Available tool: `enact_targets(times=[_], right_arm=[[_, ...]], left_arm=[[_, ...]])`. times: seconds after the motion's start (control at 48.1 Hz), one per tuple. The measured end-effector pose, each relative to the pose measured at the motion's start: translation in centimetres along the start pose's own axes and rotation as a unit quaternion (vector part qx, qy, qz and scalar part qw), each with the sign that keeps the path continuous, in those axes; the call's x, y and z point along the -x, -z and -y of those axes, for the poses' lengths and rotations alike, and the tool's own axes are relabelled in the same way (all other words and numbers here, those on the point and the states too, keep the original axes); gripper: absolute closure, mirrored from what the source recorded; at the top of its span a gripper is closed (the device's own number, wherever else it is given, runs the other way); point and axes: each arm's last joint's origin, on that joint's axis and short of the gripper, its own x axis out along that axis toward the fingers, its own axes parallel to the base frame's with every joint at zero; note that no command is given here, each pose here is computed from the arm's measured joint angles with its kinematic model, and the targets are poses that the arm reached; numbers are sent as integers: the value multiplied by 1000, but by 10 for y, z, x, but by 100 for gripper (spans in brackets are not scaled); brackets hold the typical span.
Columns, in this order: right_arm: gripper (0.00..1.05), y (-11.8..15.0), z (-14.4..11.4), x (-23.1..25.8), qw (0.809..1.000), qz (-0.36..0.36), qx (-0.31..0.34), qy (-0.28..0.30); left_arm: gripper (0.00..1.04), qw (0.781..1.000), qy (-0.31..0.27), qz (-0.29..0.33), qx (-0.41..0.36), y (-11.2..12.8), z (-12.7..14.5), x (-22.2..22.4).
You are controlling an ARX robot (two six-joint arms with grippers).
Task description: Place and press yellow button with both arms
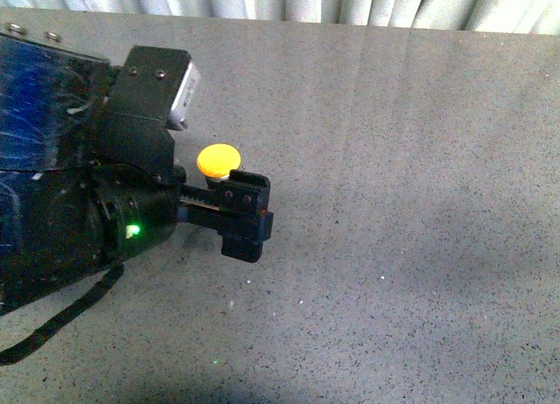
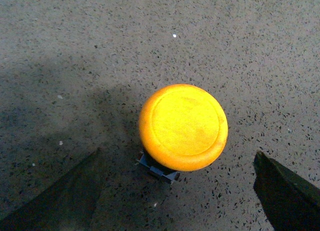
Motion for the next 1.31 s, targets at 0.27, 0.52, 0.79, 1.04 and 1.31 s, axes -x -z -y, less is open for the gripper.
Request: enact_targets(times=[0.27,0.52,0.79,1.04,1.31], right_arm=[[9,0,0,0,1000,0,0,0],[9,0,0,0,1000,0,0,0],[9,0,0,0,1000,0,0,0],[9,-26,-5,-43,967,-247,-61,-25],[9,-33,-44,-136,961,-257,0,-103]], left_arm=[[9,998,3,55,37,-33,-47,56],[40,935,-202,290,12,-63,-94,133],[87,936,-204,288,3,-32,-93,163],[103,936,-204,286,1,-7,-85,176],[103,935,-204,289,0,1,-78,190]])
